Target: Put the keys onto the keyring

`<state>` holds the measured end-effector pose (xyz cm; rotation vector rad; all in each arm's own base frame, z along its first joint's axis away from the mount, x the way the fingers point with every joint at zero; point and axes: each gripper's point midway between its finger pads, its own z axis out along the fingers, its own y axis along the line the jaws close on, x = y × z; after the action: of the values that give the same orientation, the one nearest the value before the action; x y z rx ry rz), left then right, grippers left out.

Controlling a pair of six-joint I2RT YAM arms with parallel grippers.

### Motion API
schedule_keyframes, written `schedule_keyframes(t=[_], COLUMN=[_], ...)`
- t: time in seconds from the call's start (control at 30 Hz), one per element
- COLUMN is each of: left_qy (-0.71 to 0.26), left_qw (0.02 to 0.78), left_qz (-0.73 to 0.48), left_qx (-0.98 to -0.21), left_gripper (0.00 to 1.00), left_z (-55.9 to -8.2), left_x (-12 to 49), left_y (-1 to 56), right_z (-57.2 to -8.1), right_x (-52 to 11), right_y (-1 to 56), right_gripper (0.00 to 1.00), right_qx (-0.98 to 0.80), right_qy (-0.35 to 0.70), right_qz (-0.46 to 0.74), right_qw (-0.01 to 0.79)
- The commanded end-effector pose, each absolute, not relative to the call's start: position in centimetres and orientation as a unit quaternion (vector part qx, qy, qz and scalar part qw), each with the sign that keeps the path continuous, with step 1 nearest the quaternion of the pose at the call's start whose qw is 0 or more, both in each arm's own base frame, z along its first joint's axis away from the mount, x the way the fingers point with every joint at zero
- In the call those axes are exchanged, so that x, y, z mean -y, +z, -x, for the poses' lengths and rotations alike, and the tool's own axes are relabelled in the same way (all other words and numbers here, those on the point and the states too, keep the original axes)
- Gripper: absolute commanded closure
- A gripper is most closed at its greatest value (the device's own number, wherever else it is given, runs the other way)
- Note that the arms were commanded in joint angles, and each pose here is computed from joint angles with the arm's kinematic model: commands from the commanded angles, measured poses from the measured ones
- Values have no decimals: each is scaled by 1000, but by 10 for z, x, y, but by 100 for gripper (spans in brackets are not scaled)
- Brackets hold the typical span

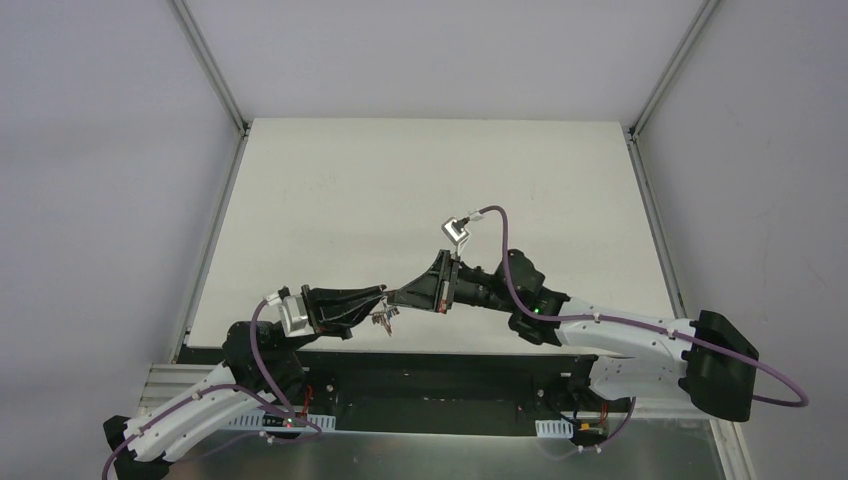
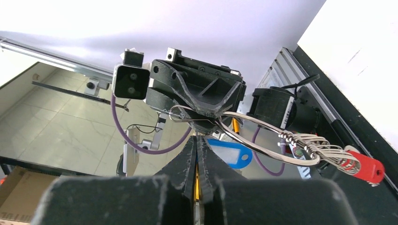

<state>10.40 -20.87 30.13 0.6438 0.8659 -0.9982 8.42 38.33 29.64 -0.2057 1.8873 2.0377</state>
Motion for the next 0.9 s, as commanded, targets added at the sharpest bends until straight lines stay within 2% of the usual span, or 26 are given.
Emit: schedule_keyframes(t=[0.0, 0.87], left_qy=[-480, -456], left_qw=[753, 769], left_qz=[-287, -262], left_qx=[-347, -363], left_gripper=[100, 100], left_z=[-89, -103], left_x=[203, 197], left_y=[329, 327], right_z=[-89, -101], right_x=[-380, -385], right_y=[328, 319], right_gripper=[100, 100], right_qx=[-616, -645], right_qy=[761, 737], right_qz=[54, 8], right_qw=[198, 202])
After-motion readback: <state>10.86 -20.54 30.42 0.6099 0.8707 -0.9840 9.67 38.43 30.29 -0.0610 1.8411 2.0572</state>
